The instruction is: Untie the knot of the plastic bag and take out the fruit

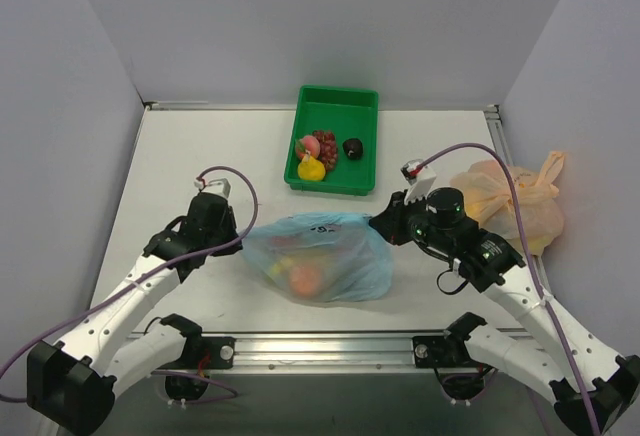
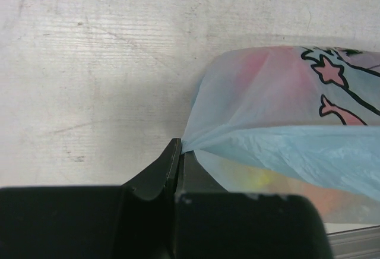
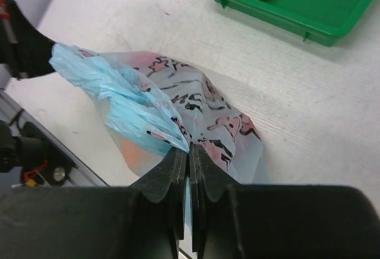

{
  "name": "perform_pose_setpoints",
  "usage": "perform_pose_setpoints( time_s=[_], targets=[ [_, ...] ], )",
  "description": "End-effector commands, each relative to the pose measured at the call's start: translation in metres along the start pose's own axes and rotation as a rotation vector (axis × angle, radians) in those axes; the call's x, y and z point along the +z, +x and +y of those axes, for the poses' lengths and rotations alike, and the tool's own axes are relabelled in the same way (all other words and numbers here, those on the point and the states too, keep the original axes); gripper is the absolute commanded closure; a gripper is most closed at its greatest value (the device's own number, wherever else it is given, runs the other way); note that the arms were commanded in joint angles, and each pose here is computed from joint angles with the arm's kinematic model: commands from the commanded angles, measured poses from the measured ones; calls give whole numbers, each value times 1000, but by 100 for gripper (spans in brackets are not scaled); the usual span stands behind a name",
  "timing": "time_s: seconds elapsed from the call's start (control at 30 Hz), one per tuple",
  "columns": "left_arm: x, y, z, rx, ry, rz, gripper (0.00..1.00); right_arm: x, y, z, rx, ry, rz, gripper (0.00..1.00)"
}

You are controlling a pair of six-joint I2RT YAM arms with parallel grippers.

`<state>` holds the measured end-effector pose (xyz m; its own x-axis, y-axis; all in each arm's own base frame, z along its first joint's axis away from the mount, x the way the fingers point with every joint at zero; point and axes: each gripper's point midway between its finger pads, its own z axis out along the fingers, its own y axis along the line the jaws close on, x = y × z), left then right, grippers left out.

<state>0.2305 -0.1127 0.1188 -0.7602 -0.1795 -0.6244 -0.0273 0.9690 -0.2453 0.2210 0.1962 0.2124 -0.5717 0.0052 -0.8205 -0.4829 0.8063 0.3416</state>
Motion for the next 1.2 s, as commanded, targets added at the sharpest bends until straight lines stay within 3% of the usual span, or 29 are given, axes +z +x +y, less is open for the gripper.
perform_pose_setpoints(
  time_s=[0.0,0.23,0.33,0.43,0.47,0.6,0.63,0.9,1.03,1.17],
  targets=[
    [0,7,30,-48,-104,31,100,-13,-48,27,63,-142,-165,100],
    [2,-3,49,-155,-127,32,100,-24,-70,27,73,-154,-218,100],
    [-2,-16,39,-150,-62,1,100,-22,-68,32,58,-185,-194,100],
    [-12,-30,13,-112,85,-46,58,-14,-59,36,56,-215,-128,100],
    [-19,-38,5,-104,123,-70,36,-10,-57,38,59,-223,-112,100],
    [-44,-56,-23,-47,209,-136,8,-5,-60,37,52,-201,-102,100],
    [-53,-58,-36,-29,230,-164,6,-3,-58,39,45,-197,-89,100],
    [-91,-66,-103,33,297,-275,3,8,-54,48,-32,-143,-43,100],
    [-93,-61,-132,149,242,-331,3,11,-51,55,-52,-150,-28,100],
    [-89,-65,-148,144,202,-370,3,10,-48,58,-52,-148,-26,100]
  ],
)
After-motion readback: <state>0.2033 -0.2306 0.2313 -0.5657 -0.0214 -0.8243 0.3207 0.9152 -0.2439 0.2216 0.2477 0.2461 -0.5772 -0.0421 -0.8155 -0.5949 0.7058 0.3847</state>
